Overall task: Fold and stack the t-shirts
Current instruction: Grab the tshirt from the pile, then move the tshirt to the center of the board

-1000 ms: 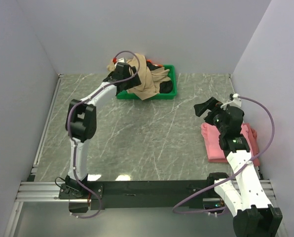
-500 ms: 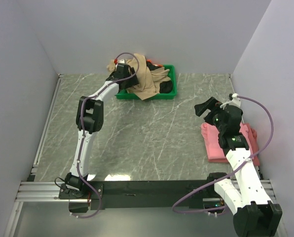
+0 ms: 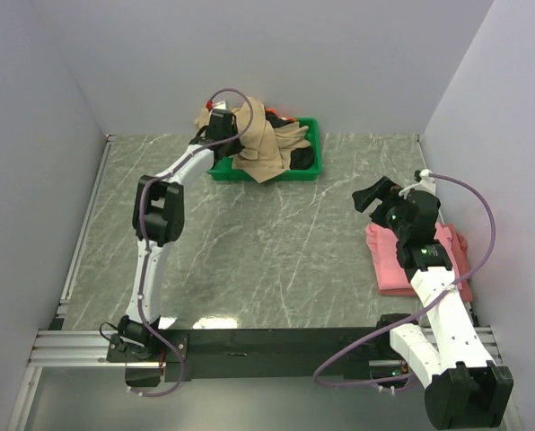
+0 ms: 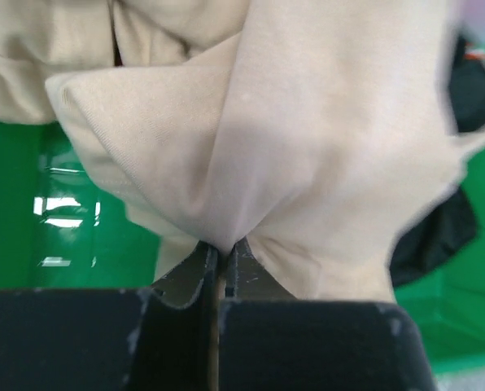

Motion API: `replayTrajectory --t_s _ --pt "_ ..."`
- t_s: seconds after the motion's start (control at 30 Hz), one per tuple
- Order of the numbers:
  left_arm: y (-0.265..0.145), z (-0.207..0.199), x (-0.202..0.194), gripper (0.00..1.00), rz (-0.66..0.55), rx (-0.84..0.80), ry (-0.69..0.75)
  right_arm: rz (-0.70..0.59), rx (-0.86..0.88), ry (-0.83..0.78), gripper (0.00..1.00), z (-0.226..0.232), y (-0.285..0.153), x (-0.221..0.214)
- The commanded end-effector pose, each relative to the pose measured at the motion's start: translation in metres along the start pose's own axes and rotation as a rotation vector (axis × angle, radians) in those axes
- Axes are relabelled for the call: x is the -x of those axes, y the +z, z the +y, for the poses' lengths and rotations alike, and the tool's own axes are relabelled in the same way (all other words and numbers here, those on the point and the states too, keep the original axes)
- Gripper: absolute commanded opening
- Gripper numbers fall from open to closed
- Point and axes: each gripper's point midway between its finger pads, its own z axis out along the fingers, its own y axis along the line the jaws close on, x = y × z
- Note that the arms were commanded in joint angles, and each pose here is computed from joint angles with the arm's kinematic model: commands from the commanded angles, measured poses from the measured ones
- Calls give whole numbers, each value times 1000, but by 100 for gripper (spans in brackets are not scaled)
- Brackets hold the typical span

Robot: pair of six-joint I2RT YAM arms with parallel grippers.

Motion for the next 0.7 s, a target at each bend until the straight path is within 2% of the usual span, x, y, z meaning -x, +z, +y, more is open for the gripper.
replayTrajectory --t_s 0.0,0.07,0.1,0.17,0.2,0.27,0.3,0.37,0.4,0.53,0.57,0.6,0.67 --pt "-87 -55 103 0 -220 -132 32 -31 32 -13 94 6 -1 8" --pt "-108 -61 108 0 -237 -164 50 -36 49 -12 94 10 -3 9" --pt "-142 -77 136 0 -319 -219 48 -31 62 -15 93 11 -3 6" --pt "-164 -81 140 0 -337 -250 52 -55 86 -26 93 14 -7 9" --pt "-195 -93 156 0 -379 -295 53 -55 88 -24 93 12 -7 5" --pt "-223 -101 164 0 -398 -336 62 -89 95 -17 93 13 -12 10" --pt "-256 -114 176 0 -436 -391 68 -91 102 -15 93 15 -14 10" --pt "-286 -124 179 0 -459 -438 76 -97 132 -22 93 21 -19 11" --pt "-319 -133 188 0 -497 -478 82 -93 140 -25 93 22 -21 11" --pt "-396 -158 185 0 -550 -552 110 -79 141 -29 93 23 -26 8" --pt "-411 -170 175 0 -542 -587 119 -72 130 -28 93 21 -27 6" --pt "-445 -176 176 1 -574 -632 120 -75 131 -28 93 21 -29 7" --pt "-478 -196 156 1 -558 -735 135 -67 135 -28 93 22 -32 5"
